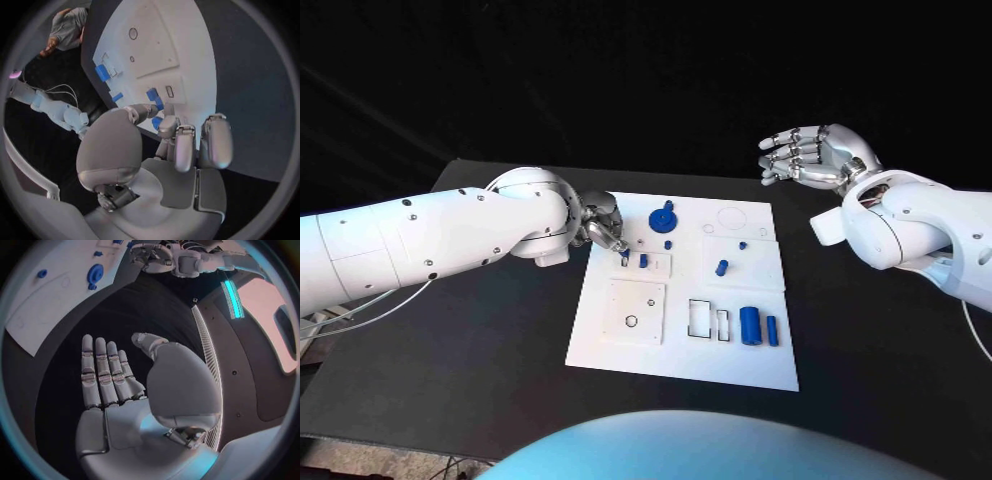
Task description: Assemble the parts on the task board
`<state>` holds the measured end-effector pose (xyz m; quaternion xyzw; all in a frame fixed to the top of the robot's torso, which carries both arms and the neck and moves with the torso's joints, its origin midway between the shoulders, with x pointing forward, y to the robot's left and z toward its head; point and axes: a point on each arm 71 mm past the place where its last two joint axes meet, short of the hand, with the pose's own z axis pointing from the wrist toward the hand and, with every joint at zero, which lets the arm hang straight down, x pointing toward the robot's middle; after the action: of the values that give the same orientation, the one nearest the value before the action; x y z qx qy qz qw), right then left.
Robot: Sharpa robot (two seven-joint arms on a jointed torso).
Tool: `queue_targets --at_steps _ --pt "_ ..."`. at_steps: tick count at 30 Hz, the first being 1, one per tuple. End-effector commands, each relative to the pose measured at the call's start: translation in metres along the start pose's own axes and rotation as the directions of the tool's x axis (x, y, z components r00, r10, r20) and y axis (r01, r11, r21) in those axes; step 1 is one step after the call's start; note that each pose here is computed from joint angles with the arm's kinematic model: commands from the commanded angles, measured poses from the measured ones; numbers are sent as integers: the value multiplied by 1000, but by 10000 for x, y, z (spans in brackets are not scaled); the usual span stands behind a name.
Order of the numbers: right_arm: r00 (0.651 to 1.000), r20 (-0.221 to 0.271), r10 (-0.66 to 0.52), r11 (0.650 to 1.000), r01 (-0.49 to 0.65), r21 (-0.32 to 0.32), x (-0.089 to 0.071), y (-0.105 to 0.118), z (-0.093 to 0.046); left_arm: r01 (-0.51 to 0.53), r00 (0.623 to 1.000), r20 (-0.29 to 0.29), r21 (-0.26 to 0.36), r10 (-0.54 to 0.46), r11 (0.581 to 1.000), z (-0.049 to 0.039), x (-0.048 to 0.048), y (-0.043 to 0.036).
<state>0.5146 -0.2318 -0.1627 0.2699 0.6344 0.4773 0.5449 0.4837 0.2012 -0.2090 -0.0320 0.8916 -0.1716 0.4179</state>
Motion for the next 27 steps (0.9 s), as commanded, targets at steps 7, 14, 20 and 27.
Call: queue_targets --at_steps 7,14,20,27 --pt "993 98 64 992 -53 -115 -67 157 134 -91 996 -7 16 91 996 29 39 -70" --pt "993 93 73 991 -62 -122 -43 192 161 -123 992 -8 20 123 992 40 41 -76" --pt "993 88 77 990 -66 -121 -26 203 164 -166 986 -7 29 166 986 57 39 -88" --pt "993 83 81 990 -71 -120 -15 209 156 -203 979 4 29 203 979 80 39 -80"
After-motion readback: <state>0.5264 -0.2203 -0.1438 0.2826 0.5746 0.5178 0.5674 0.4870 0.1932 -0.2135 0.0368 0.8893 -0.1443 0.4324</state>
